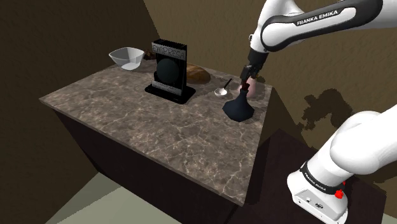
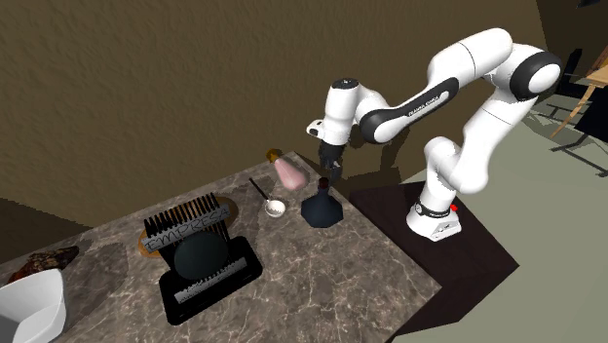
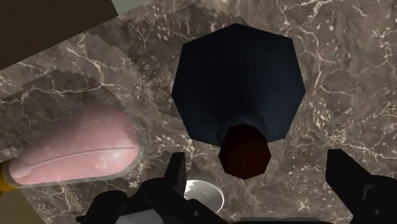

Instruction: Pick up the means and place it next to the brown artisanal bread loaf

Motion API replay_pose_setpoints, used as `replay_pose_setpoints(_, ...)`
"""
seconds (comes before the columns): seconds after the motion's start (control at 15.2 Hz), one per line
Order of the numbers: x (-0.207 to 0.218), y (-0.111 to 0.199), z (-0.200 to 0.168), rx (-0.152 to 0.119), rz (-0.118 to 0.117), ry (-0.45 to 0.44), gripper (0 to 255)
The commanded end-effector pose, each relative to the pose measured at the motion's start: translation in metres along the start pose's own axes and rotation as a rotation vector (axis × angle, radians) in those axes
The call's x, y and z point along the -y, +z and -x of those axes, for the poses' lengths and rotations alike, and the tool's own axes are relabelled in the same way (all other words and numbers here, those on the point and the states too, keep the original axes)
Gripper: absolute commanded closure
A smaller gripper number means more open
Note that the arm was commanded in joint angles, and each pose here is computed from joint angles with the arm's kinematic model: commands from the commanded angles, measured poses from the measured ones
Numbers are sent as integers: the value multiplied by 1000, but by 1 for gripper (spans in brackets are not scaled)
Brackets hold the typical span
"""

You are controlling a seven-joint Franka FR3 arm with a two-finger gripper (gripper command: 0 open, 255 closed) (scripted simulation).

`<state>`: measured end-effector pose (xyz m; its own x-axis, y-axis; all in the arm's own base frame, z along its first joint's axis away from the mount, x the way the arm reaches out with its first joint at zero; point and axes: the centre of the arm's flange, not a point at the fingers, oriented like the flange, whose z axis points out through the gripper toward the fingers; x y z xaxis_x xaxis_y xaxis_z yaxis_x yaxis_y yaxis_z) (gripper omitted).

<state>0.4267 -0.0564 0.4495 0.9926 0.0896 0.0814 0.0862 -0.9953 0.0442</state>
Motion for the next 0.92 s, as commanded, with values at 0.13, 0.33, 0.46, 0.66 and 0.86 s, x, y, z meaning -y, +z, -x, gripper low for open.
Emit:
replay_pose_setpoints(0.13,-1,27,-4,5,2,-3,0)
replay_pose_setpoints(0.33,-1,43,-4,5,2,-3,0)
replay_pose_setpoints(0.46,-1,51,-4,5,2,-3,0)
replay_pose_setpoints(0.66,-1,51,-4,5,2,-3,0)
replay_pose_setpoints(0.86,-1,51,-4,5,2,-3,0)
